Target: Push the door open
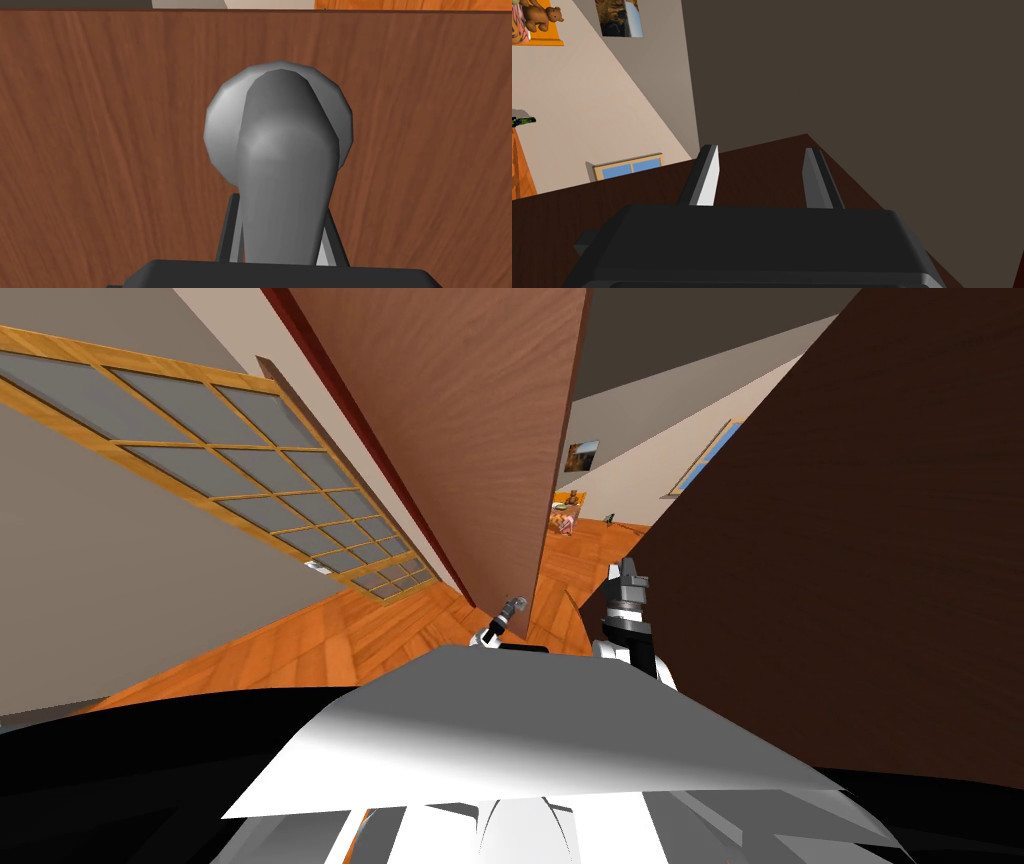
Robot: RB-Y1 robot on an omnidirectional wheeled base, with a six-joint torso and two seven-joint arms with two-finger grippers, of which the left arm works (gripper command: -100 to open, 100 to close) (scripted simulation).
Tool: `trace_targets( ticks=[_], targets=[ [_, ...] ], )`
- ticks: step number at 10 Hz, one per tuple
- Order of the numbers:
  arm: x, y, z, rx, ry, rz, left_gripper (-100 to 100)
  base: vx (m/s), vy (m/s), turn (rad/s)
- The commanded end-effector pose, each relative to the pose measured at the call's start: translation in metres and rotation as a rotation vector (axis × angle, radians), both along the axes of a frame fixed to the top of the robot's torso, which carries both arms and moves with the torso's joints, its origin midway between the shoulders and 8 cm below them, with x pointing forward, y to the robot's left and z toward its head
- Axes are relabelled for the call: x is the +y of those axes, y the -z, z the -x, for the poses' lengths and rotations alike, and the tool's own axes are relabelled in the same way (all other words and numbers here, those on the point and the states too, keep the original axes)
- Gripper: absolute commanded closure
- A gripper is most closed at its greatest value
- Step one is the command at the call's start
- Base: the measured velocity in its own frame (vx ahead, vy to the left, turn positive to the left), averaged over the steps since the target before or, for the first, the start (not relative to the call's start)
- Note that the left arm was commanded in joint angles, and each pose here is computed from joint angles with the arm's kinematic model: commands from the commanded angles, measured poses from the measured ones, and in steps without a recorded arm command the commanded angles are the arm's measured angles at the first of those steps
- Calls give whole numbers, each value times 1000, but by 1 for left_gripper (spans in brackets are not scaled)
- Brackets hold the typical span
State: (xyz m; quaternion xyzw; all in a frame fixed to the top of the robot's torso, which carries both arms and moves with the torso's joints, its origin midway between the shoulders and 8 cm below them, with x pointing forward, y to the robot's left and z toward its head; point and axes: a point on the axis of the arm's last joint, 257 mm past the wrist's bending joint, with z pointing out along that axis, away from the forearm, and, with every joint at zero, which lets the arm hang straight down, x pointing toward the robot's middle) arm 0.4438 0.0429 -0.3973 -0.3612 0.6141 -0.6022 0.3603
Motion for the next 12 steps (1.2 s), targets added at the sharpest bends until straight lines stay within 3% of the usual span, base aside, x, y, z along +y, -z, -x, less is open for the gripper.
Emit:
trace_targets(
  ticks=[1,3,8,12],
  targets=[
    [10,-6,-8,-18,-22,-1,100,150,-126,46],
    [14,-6,-10,-18,-30,-4,100,109,-99,16],
    [55,-5,-23,-22,-121,-22,100,145,-151,55],
    [74,-5,-29,-23,-169,-25,100,121,-113,50]
  ],
)
